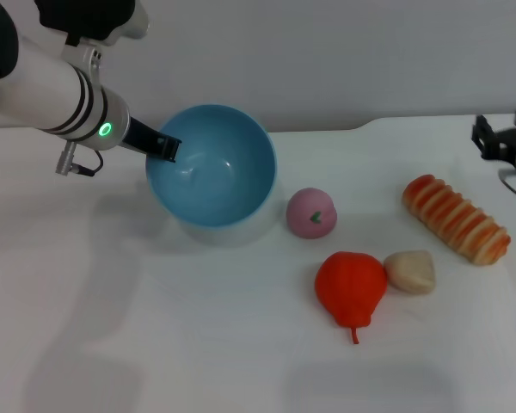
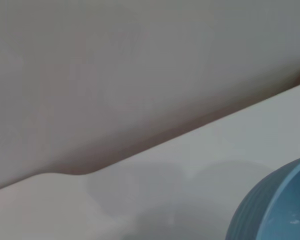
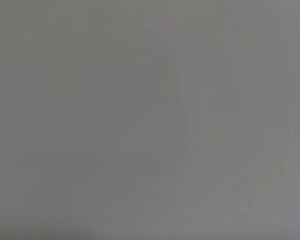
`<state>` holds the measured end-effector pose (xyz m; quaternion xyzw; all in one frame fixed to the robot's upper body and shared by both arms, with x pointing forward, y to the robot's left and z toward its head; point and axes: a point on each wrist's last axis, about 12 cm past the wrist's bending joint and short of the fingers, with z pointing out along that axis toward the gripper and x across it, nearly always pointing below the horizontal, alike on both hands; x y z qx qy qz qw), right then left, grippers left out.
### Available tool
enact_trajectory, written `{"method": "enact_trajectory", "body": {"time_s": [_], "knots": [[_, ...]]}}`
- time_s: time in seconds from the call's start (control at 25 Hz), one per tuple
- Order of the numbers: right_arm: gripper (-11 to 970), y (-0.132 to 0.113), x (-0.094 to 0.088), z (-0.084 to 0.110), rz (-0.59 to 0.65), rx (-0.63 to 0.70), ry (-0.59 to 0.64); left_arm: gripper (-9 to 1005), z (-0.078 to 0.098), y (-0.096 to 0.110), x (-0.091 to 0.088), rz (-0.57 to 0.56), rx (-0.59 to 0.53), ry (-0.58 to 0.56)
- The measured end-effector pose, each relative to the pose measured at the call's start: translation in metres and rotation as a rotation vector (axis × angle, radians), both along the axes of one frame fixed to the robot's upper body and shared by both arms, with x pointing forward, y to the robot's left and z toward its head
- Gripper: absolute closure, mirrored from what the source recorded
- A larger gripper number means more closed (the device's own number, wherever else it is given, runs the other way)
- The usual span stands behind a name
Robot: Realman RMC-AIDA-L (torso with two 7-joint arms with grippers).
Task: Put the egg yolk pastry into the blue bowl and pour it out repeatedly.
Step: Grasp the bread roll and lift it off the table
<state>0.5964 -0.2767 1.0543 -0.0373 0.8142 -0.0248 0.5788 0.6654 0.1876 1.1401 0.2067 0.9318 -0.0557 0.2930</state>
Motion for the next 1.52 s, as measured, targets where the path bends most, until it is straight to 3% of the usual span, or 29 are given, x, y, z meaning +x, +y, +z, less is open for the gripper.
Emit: {"method": "enact_trajectory", "body": {"time_s": [0.2,0.4,0.76,1.08,1.52], "knots": [[443,0.012,0.018,0.034,0.104,0.047,0.058,998,-0.002,0.000,0.000,0.009,-0.014,-0.013],[443,0.010,0.030,0.072,0.224,0.212,0.196,997,-0.005,0.000,-0.001,0.017,-0.036,-0.014],[445,-0.018,0.011,0.111,0.409,0.513,0.449,998,-0.008,0.003,-0.001,0.031,-0.054,-0.021],[446,-0.042,-0.009,0.095,0.308,0.590,0.683,997,-0.006,0.001,0.001,0.031,-0.057,-0.035],[447,-0.031,-0.009,0.062,0.294,0.612,0.870,999,-0.007,0.000,0.001,0.028,-0.055,-0.040]]}}
